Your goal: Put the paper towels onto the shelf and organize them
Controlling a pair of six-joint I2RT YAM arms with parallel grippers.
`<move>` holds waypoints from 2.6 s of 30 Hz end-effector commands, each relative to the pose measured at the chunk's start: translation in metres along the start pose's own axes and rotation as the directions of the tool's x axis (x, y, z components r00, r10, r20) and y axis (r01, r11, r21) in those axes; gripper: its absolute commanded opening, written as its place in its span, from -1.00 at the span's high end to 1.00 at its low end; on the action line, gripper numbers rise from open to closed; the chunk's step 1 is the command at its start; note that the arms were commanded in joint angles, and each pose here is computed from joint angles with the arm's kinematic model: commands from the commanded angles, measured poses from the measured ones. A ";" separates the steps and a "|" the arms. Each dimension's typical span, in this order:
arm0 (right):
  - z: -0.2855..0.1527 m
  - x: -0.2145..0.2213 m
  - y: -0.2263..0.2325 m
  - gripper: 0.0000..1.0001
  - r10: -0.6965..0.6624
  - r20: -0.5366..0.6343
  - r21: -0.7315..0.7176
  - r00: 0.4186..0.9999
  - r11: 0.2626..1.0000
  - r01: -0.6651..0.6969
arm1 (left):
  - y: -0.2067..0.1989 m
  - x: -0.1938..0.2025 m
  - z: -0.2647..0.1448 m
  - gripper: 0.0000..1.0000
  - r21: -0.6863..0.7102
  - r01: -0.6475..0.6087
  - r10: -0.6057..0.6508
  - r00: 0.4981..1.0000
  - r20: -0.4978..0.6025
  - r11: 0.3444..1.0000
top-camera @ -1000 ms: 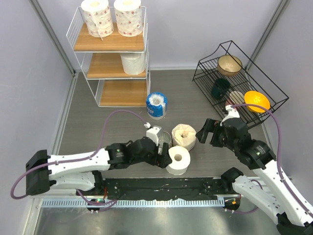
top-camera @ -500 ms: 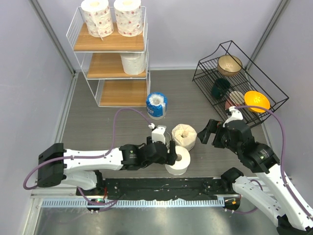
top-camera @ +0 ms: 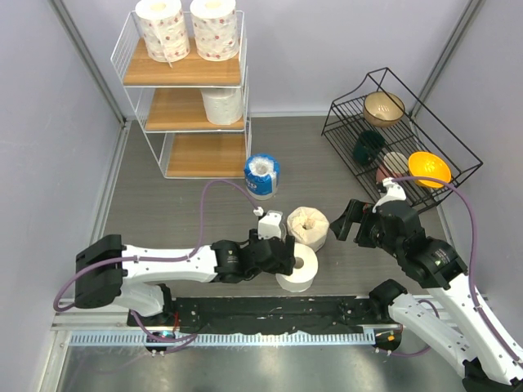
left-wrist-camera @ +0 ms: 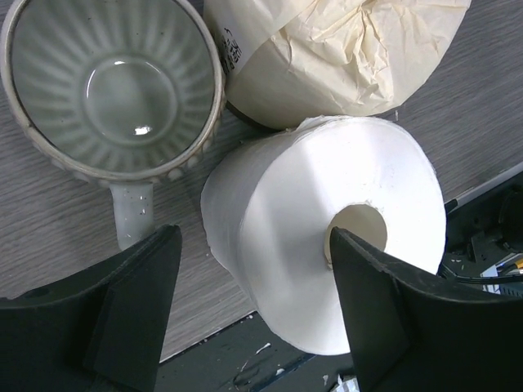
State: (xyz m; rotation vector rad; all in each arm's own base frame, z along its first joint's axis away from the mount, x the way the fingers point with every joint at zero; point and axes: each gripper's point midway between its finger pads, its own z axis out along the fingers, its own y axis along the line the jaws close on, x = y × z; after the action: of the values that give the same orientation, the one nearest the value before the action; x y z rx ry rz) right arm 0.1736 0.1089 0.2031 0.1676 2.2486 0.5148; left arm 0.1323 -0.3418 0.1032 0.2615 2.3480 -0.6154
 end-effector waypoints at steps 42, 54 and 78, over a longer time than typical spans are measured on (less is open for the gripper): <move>-0.009 -0.020 0.015 -0.96 0.016 0.052 -0.041 0.999 0.999 -0.014 | 0.130 -0.263 -0.191 0.41 -0.168 0.254 -0.088 0.758 0.646 0.952; -0.016 -0.025 0.015 -0.96 0.014 0.062 -0.038 0.998 0.999 -0.011 | 0.199 -0.364 -0.215 0.42 -0.192 0.349 -0.088 0.647 0.758 0.917; -0.012 -0.017 0.008 -0.96 0.004 0.035 -0.010 0.999 1.000 -0.004 | 0.242 -0.433 -0.197 0.44 -0.173 0.382 -0.098 0.594 0.799 0.908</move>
State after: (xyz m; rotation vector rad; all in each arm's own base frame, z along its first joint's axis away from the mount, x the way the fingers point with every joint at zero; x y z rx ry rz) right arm 0.1744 0.1081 0.2174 0.1712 2.2328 0.5168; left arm 0.4182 -0.0432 0.3732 -0.4604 1.7598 -0.2714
